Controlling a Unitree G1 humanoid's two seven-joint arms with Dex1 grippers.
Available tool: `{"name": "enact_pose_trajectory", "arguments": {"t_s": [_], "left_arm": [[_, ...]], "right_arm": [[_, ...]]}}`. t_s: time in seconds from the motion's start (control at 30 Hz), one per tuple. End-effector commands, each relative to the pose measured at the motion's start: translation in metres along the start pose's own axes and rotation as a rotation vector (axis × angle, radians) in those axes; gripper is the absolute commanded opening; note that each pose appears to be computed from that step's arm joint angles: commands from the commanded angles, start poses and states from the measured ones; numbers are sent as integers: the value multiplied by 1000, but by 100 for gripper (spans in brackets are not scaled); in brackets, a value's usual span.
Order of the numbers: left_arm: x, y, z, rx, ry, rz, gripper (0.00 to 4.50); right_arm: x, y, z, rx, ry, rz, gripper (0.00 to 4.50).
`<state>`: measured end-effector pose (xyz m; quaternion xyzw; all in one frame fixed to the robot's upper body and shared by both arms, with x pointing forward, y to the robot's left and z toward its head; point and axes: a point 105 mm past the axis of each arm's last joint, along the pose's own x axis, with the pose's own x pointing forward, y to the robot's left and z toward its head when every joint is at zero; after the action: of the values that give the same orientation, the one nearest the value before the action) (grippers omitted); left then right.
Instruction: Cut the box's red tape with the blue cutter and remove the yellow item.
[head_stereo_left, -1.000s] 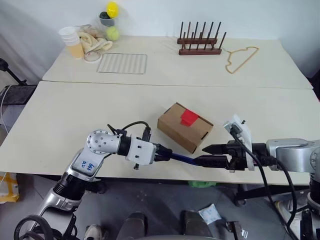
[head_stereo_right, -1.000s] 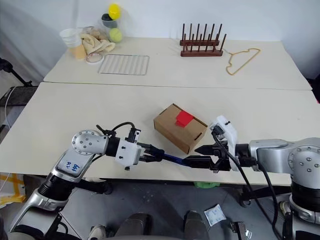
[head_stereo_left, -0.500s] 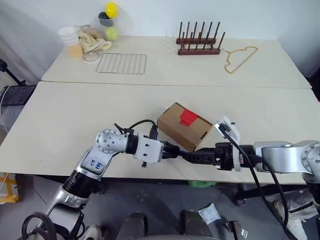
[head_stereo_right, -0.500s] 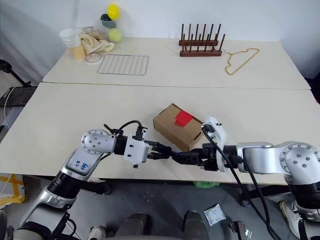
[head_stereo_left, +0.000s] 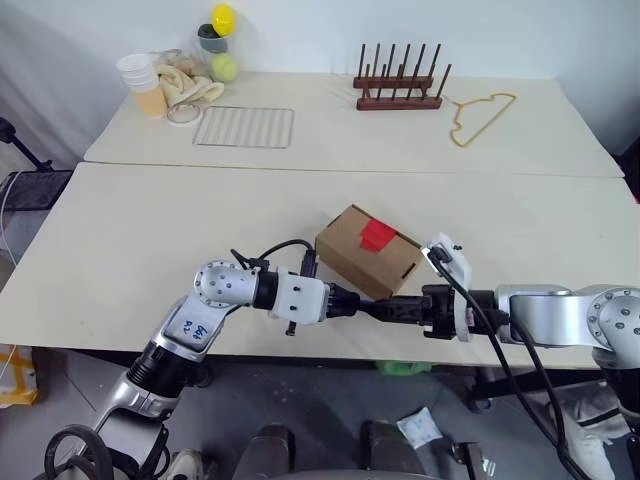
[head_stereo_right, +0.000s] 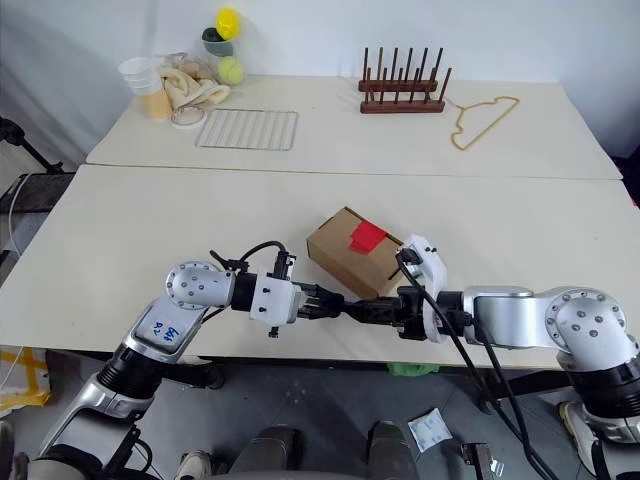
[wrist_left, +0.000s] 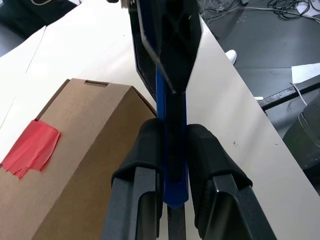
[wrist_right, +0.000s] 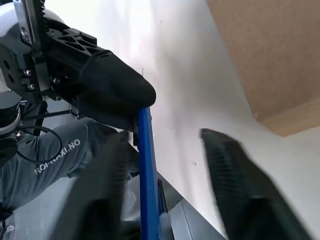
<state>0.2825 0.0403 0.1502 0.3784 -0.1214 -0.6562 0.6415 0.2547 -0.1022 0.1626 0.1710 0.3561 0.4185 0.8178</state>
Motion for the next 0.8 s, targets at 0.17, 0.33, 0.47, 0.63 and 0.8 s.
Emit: {"name": "enact_pose_trajectory", "arguments": {"t_s": [0.17, 0.33, 0.47, 0.63, 0.8], "left_arm": [[0, 4, 9, 43, -11, 14, 49], [-1, 7, 9, 47, -9, 22, 49], [-2, 8, 10, 50, -6, 25, 49], [-2, 9, 10, 51, -6, 27, 49], [-2, 9, 11, 52, -7, 25, 49]], "right_arm": [[1, 9, 1, -17, -6, 34, 10], [2, 12, -3, -20, 13, 56, 10], [1, 11, -8, -17, 40, 61, 10], [2, 9, -8, -11, 47, 58, 10], [3, 9, -8, -14, 65, 64, 10]]}}
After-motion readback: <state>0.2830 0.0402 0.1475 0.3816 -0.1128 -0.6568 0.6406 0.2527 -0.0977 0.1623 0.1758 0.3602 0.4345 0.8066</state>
